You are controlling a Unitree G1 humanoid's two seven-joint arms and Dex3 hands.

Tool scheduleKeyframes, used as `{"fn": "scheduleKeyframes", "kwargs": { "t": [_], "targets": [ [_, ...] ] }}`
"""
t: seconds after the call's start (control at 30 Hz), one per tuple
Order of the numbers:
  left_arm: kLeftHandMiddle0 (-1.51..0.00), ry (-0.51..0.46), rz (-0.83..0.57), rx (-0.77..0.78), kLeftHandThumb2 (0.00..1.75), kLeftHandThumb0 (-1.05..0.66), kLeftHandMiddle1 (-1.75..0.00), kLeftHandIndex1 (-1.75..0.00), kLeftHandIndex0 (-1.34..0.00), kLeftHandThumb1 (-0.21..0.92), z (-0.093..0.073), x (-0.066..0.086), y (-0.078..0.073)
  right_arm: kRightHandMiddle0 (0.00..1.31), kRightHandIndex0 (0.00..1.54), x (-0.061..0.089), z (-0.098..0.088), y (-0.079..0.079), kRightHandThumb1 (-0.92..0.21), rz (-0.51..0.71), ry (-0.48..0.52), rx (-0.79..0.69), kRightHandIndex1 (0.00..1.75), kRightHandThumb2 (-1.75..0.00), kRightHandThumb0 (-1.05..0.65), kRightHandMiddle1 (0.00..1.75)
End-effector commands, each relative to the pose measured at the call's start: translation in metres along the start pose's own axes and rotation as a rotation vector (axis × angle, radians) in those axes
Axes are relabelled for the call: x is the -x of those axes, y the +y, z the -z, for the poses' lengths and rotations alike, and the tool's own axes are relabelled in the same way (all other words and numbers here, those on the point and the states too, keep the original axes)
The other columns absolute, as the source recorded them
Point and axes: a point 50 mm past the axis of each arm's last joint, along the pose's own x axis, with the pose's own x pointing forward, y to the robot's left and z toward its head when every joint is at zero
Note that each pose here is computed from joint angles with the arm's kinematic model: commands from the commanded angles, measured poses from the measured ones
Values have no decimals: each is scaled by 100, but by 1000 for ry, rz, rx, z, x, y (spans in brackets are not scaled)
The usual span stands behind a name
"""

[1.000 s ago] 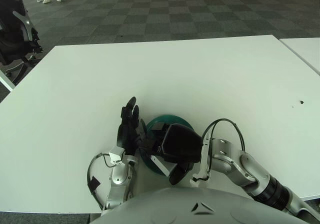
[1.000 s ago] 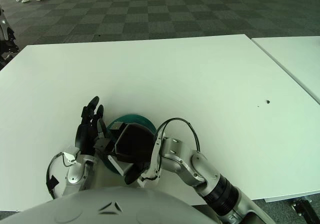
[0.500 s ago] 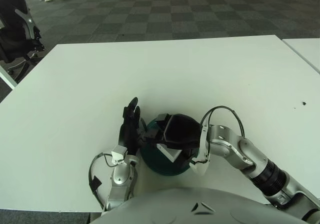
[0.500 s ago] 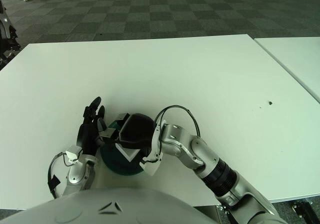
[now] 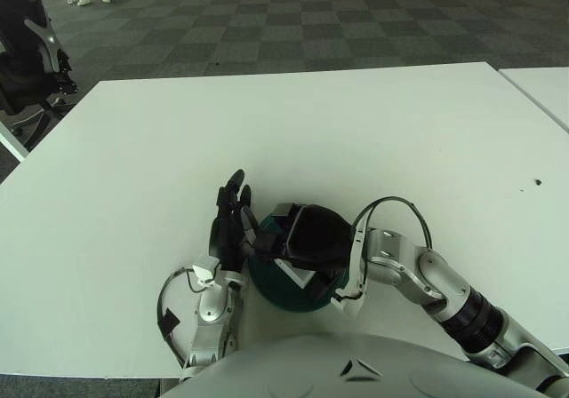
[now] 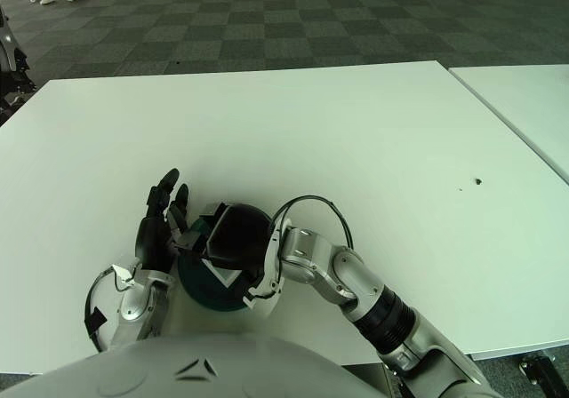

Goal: Put the charger into the plate.

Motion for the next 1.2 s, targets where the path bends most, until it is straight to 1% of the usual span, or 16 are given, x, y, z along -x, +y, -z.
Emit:
{"fn": "scheduleKeyframes", "kwargs": {
  "t": [0.0,0.03,0.13,0.27,0.37,0.4,0.43,0.6,0.67,0.77,0.93,1.0,1.03,1.1,1.13,1.17],
  "targets": [
    [-25,98,-34,59,99,-88,-1,-58,0,92,17,5,0,28,75,1,5,-3,-85,36,9,17,175,-71,-70,175],
    [-25,97,-35,61,99,-88,-1,-58,0,92,17,5,1,27,73,1,6,-2,-88,38,7,15,175,-70,-77,175],
    [-26,95,-43,67,99,-87,-1,-59,0,92,18,4,0,27,70,1,7,-3,-91,49,5,4,175,-73,-89,175],
    [-26,95,-50,73,98,-87,-1,-59,0,92,18,5,0,27,68,2,8,-3,-92,55,10,-2,175,-76,-95,175],
    [-26,95,-49,76,99,-87,-1,-59,0,92,18,5,0,25,65,2,9,-4,-92,51,14,1,175,-79,-98,173],
    [-26,94,-48,77,99,-87,-1,-58,0,92,18,5,0,22,64,3,9,-4,-92,49,15,5,175,-80,-99,171],
    [-26,94,-47,78,99,-87,-1,-58,0,92,18,5,0,20,62,3,9,-4,-92,48,16,8,175,-82,-100,164],
    [-28,85,-36,77,102,-88,-1,-55,0,92,17,5,0,16,54,3,9,-4,-92,40,14,3,175,-85,-103,144],
    [-28,77,-32,76,103,-89,-1,-54,0,92,17,5,0,15,48,4,10,-4,-92,23,16,-10,175,-87,-104,139],
    [-30,68,-31,75,104,-90,-2,-56,0,92,17,6,0,12,33,7,11,-3,-92,-4,18,-23,175,-92,-105,127],
    [-32,59,-37,98,104,-91,-2,-59,0,92,17,7,0,11,24,14,16,-5,-92,14,33,28,175,-98,-105,123],
    [-32,59,-39,93,104,-91,-2,-59,0,92,17,8,1,9,18,19,19,-1,-92,5,32,74,168,-98,-103,121],
    [-32,59,-39,91,104,-91,-2,-59,0,92,18,8,1,6,15,21,20,0,-92,-1,30,93,150,-99,-102,115],
    [-31,60,-35,88,104,-91,-1,-58,0,92,19,9,2,3,13,22,21,2,-92,-33,28,115,124,-101,-101,103],
    [-30,60,-33,87,103,-91,-1,-56,0,92,19,10,2,2,14,22,21,2,-92,-45,29,118,89,-102,-101,86],
    [-29,61,-32,87,103,-91,-1,-55,0,92,19,10,3,1,17,22,21,2,-92,-51,29,120,62,-103,-102,74]
  ]
}}
